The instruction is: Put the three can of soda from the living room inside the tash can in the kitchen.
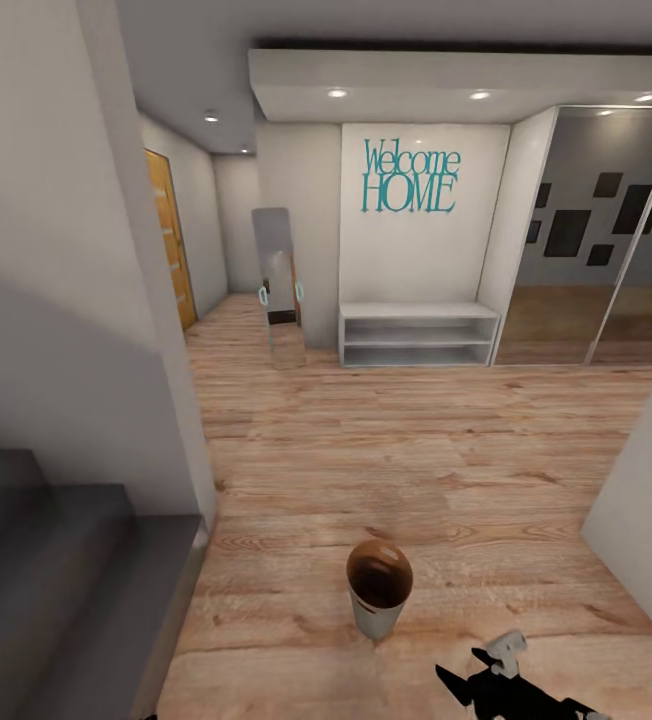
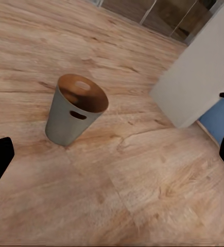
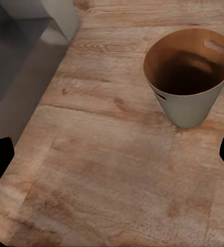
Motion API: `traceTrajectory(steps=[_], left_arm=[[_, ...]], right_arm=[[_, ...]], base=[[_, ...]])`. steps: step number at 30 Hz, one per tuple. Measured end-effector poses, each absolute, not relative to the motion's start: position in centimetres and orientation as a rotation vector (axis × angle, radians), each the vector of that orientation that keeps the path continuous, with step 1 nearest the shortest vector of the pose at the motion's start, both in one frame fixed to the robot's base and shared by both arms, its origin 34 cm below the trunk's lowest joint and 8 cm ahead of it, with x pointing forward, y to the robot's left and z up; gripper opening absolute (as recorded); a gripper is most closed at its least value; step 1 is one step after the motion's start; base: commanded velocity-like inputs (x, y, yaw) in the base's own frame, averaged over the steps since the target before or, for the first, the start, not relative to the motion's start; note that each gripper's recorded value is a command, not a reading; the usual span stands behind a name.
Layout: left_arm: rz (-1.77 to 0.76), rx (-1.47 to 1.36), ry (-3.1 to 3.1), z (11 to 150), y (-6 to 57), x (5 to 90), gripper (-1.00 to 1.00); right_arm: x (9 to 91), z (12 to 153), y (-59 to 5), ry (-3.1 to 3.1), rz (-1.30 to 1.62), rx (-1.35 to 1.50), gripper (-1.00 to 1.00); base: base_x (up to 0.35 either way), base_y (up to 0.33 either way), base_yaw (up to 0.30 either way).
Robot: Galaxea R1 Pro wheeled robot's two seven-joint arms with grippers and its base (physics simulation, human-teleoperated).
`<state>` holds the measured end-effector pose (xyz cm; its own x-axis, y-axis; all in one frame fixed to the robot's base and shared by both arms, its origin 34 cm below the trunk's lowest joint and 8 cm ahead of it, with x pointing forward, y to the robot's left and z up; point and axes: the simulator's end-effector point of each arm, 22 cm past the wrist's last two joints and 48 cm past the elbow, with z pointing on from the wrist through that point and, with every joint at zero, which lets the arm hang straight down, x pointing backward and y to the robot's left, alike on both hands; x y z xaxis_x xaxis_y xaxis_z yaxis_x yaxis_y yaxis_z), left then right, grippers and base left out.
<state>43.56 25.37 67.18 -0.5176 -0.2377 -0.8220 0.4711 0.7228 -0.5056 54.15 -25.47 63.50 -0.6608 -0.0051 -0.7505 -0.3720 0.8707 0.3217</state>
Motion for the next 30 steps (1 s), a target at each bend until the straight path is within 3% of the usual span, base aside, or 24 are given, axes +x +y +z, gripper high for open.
traceTrajectory(steps=[8, 9, 10, 30], left_arm=[[-0.995, 0.227, 1.948, 67.2, 23.1, 40.8, 1.00], [-1.410, 0.233, 1.945, 71.9, 18.5, 37.9, 1.00], [-1.439, 0.303, 1.894, 75.0, 17.7, 39.1, 1.00], [-1.490, 0.295, 1.902, 73.9, 17.2, 37.4, 1.00]], right_arm=[[55.1, 64.1, -23.4, 2.231, 0.586, -0.249, 1.00], [56.5, 62.9, -28.1, 2.405, 0.304, -0.062, 1.00], [56.5, 62.7, -28.6, 2.421, 0.248, -0.044, 1.00], [56.3, 62.3, -26.2, 2.436, 0.244, -0.101, 1.00]], base=[[0.000, 0.000, 0.000], [0.000, 0.000, 0.000], [0.000, 0.000, 0.000], [0.033, 0.000, 0.000]])
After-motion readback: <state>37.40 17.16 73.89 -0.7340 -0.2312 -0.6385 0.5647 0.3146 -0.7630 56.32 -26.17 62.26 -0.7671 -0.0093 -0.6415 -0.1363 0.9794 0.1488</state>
